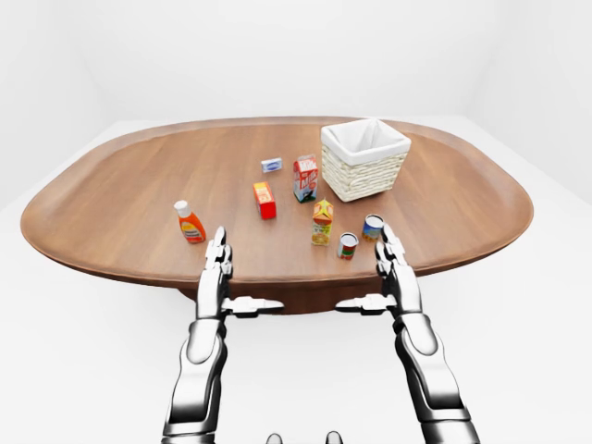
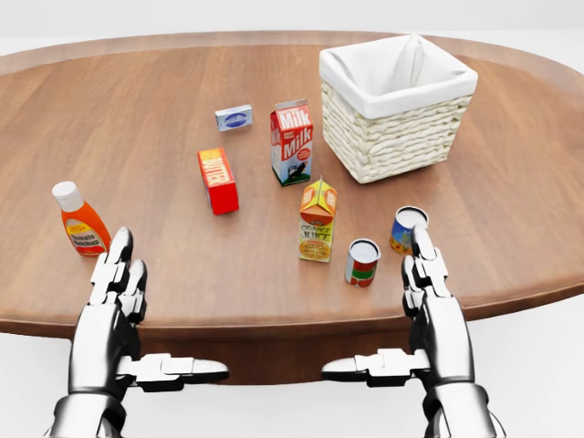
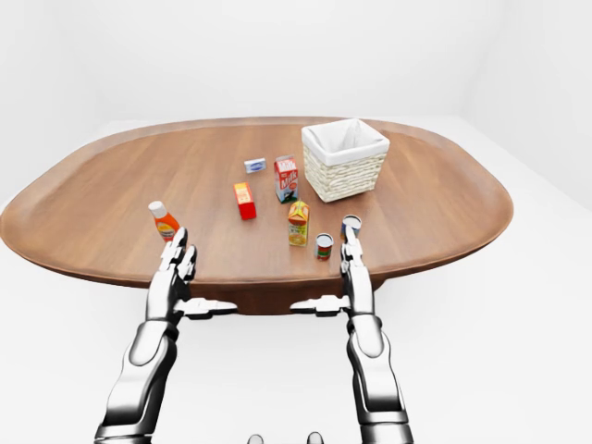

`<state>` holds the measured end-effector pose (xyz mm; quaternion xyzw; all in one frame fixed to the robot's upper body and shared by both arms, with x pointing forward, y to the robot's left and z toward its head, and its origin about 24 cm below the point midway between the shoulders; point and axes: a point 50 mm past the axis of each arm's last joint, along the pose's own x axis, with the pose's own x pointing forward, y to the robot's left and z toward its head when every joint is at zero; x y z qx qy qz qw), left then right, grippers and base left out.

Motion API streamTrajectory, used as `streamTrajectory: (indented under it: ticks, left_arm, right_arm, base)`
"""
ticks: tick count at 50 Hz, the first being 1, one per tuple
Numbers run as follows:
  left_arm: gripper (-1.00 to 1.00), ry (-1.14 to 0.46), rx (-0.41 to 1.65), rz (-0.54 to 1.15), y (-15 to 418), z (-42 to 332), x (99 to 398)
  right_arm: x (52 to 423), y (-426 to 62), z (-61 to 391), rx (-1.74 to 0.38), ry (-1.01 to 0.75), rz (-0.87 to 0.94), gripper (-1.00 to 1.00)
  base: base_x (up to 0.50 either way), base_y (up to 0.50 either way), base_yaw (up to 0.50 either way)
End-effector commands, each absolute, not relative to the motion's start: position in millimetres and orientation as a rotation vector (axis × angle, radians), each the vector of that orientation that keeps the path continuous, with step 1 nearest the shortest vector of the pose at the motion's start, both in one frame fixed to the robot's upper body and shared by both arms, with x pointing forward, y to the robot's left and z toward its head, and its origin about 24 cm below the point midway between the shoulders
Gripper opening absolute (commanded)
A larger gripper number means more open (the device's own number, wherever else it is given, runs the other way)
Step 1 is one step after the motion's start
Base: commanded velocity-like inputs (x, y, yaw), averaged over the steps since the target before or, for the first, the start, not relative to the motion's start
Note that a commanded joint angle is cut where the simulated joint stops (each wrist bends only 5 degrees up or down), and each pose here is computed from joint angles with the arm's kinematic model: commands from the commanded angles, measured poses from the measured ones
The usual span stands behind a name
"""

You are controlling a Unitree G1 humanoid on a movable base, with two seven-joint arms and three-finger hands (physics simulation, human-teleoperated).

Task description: Pick up the orange juice, and put it in the basket.

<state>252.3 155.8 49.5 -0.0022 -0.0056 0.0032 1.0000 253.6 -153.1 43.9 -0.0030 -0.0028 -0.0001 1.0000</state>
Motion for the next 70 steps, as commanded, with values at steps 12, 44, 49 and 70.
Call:
streamTrajectory:
  ticks: [12, 44, 49, 70]
  left_arm:
    - [1.00, -0.404, 0.004, 0.119, 197.1, 146.4, 233.3]
    - [1.00, -0.730, 0.119, 0.226, 260.8, 222.0, 195.3]
    - [1.00, -0.730, 0.080, 0.277, 271.2, 222.0, 197.1]
    - [1.00, -0.692, 0.065, 0.287, 273.1, 215.3, 201.2]
  right_arm:
    - [250.0, -161.7, 82.9, -0.051, -0.124, 0.000, 1.00]
    - [231.8, -159.6, 143.3, -0.095, -0.391, 0.010, 1.00]
    - [228.7, -160.9, 151.9, -0.101, -0.431, 0.007, 1.00]
    - [209.3, -164.0, 198.9, -0.154, -0.659, -0.019, 1.00]
  base:
    - [0.00, 0.00, 0.00]
    - [0.00, 0.00, 0.00]
    - [0.00, 0.00, 0.00]
    - [0.00, 0.00, 0.00]
